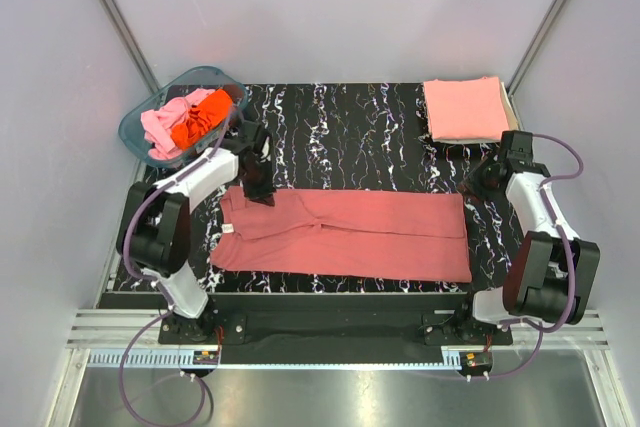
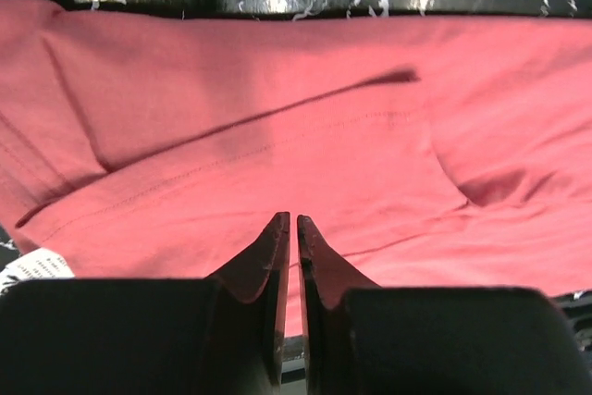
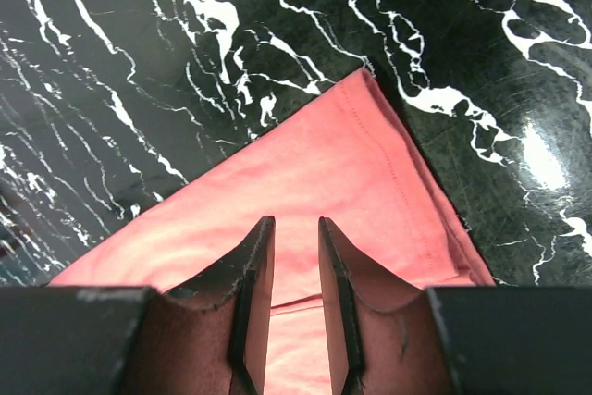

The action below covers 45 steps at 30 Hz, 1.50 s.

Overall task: Fold and stack the t-shirts
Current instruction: Fold the tshirt

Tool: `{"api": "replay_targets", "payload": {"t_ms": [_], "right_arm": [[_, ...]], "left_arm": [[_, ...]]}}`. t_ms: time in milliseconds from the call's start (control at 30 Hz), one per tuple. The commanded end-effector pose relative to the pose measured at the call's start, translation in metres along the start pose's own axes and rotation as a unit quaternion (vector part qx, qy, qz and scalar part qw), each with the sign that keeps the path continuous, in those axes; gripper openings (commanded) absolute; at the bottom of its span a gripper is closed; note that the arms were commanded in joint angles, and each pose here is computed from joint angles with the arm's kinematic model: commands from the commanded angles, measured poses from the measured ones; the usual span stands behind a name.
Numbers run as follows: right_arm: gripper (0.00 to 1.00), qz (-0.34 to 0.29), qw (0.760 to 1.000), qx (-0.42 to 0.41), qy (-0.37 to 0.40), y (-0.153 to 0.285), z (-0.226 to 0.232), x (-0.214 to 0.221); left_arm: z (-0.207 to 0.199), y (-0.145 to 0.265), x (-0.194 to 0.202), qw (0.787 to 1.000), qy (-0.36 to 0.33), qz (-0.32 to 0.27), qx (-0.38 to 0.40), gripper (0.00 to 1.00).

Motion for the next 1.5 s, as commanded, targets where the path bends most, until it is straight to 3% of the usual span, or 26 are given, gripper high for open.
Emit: {"api": "replay_targets", "payload": {"t_ms": [0,333,633,733,767,833,867,933,967,1100,1133,1200,1233,1467], "right_arm": [[0.33,-0.015,0.999,-0.032,-0.001,0.015,0.015,-0.010],[0.33,-0.072,0.996,-0.051,-0.007,0.042,0.029,-0.031],[0.33,-0.136,0.988,-0.077,-0.019,0.074,0.046,-0.058],[0.33,-0.144,0.985,-0.089,-0.026,0.077,0.051,-0.062],[0.33,-0.145,0.985,-0.094,-0.029,0.078,0.053,-0.063],[0.34,-0.153,0.983,-0.100,-0.032,0.079,0.056,-0.067],[0.34,-0.157,0.982,-0.100,-0.034,0.079,0.056,-0.069],[0.34,-0.164,0.980,-0.104,-0.038,0.078,0.059,-0.075],[0.34,-0.161,0.981,-0.103,-0.040,0.073,0.059,-0.076],[0.34,-0.150,0.981,-0.116,-0.039,0.066,0.067,-0.083],[0.34,-0.145,0.982,-0.118,-0.036,0.064,0.068,-0.082],[0.34,-0.140,0.983,-0.116,-0.038,0.061,0.066,-0.079],[0.34,-0.139,0.983,-0.117,-0.036,0.061,0.066,-0.077],[0.35,-0.125,0.981,-0.148,-0.028,0.072,0.072,-0.063]], "left_arm": [[-0.012,-0.011,-0.015,1.000,0.001,-0.030,-0.006,0.13],[0.003,-0.058,-0.025,0.997,-0.001,-0.019,-0.079,0.12],[-0.022,-0.097,-0.063,0.998,-0.011,-0.018,-0.067,0.14],[-0.046,-0.110,-0.092,0.999,-0.030,-0.026,-0.035,0.14],[-0.067,-0.101,-0.121,0.997,-0.048,-0.056,-0.010,0.14],[-0.083,-0.116,-0.137,0.996,-0.064,-0.056,0.015,0.14],[-0.109,-0.100,-0.169,0.991,-0.075,-0.098,0.048,0.14],[-0.128,-0.111,-0.186,0.987,-0.082,-0.102,0.090,0.15],[-0.156,-0.086,-0.214,0.977,-0.089,-0.145,0.131,0.15],[-0.209,-0.041,-0.235,0.945,-0.101,-0.184,0.249,0.16],[-0.232,0.003,-0.241,0.922,-0.118,-0.220,0.297,0.18],[-0.231,0.003,-0.223,0.922,-0.107,-0.202,0.312,0.20],[-0.245,0.037,-0.218,0.907,-0.121,-0.222,0.338,0.20],[-0.250,0.017,-0.103,0.926,-0.143,-0.115,0.329,0.18]]}}
Point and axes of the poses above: each gripper's point midway between its finger pads, its own y axis back along the fingers, its own z axis along the line the jaws close on, x = y × z, the point moved 1 cm from there along y, back along the fingers, and after that the axes turned 6 degrees about y, right-handed, at the moved point
